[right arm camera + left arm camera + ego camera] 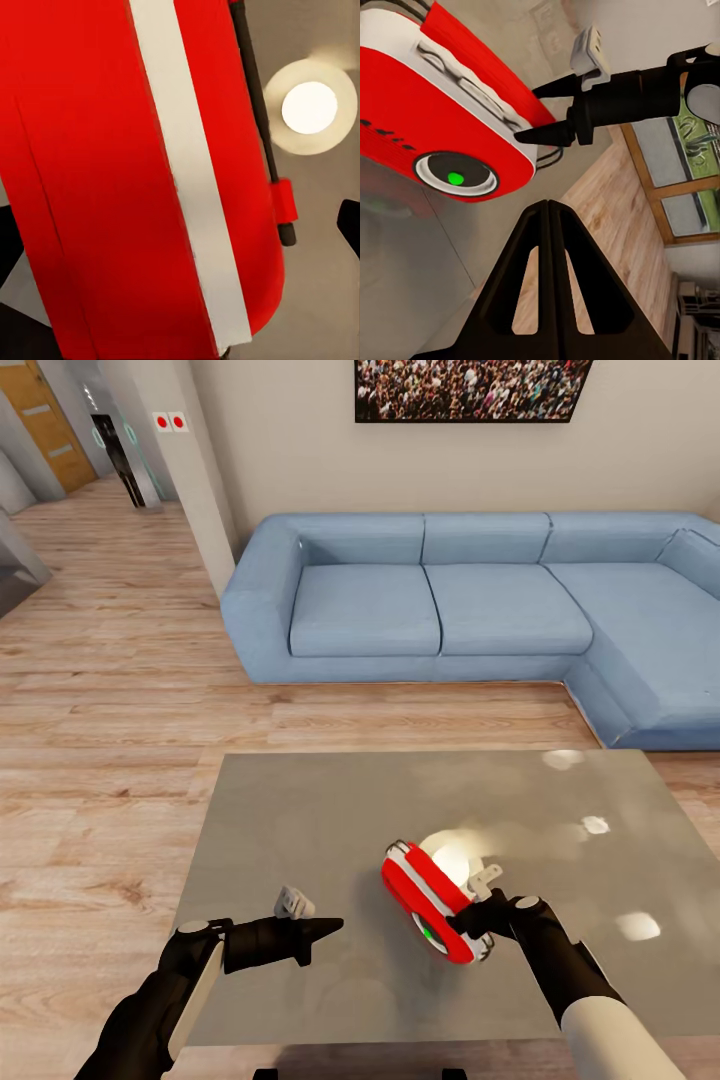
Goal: Turn on the radio receiver that's on the table in the living room.
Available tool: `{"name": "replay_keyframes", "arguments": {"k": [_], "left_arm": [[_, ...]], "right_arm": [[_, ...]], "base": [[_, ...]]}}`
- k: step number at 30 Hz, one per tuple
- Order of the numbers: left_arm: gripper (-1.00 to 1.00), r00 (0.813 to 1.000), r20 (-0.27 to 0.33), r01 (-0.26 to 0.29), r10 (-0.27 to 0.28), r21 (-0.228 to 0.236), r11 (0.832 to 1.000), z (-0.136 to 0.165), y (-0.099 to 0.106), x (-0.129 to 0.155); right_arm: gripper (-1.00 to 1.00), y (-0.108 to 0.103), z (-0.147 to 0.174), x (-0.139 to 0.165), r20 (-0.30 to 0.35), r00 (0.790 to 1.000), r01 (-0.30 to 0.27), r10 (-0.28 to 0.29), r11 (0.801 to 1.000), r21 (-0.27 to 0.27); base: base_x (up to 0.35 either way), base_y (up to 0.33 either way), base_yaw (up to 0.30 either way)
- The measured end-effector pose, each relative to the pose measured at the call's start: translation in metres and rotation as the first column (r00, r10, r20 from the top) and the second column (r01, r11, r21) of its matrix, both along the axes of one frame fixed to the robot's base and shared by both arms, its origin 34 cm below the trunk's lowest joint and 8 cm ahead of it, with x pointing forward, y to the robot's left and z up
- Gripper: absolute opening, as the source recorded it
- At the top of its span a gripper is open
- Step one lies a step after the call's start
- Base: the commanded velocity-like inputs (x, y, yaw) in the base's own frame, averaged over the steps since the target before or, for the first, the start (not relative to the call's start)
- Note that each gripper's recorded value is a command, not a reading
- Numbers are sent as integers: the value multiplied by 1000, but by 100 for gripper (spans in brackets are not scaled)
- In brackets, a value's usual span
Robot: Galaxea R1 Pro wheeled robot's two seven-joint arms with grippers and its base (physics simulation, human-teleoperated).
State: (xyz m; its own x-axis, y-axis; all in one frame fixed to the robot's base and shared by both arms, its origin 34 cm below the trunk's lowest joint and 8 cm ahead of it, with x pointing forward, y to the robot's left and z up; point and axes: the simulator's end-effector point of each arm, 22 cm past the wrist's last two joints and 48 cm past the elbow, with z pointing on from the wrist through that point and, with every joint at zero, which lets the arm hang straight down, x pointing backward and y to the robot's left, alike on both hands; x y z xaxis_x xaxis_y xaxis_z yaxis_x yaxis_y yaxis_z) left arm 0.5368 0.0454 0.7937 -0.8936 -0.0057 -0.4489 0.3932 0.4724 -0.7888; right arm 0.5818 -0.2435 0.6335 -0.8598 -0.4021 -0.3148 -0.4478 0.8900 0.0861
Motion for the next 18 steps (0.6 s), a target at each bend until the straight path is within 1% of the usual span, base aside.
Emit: {"name": "replay_keyframes", "arguments": {"k": [7,13,15,18], "left_arm": [[-100,1000,0,0,0,0,1000,0,0,0],[-100,1000,0,0,0,1,1000,0,0,0],[-100,1000,0,0,0,1,1000,0,0,0],[-100,1000,0,0,0,1,1000,0,0,0]], "right_arm": [[100,0,0,0,-2,1000,-1,1,1000,1],[100,4,0,-2,-7,1000,-11,11,1000,12],[100,8,1,-3,-13,1000,-18,19,999,27],[100,23,5,-10,-43,998,-42,47,994,97]], "base": [[0,0,0],[0,0,0],[0,0,0],[0,0,0]]}}
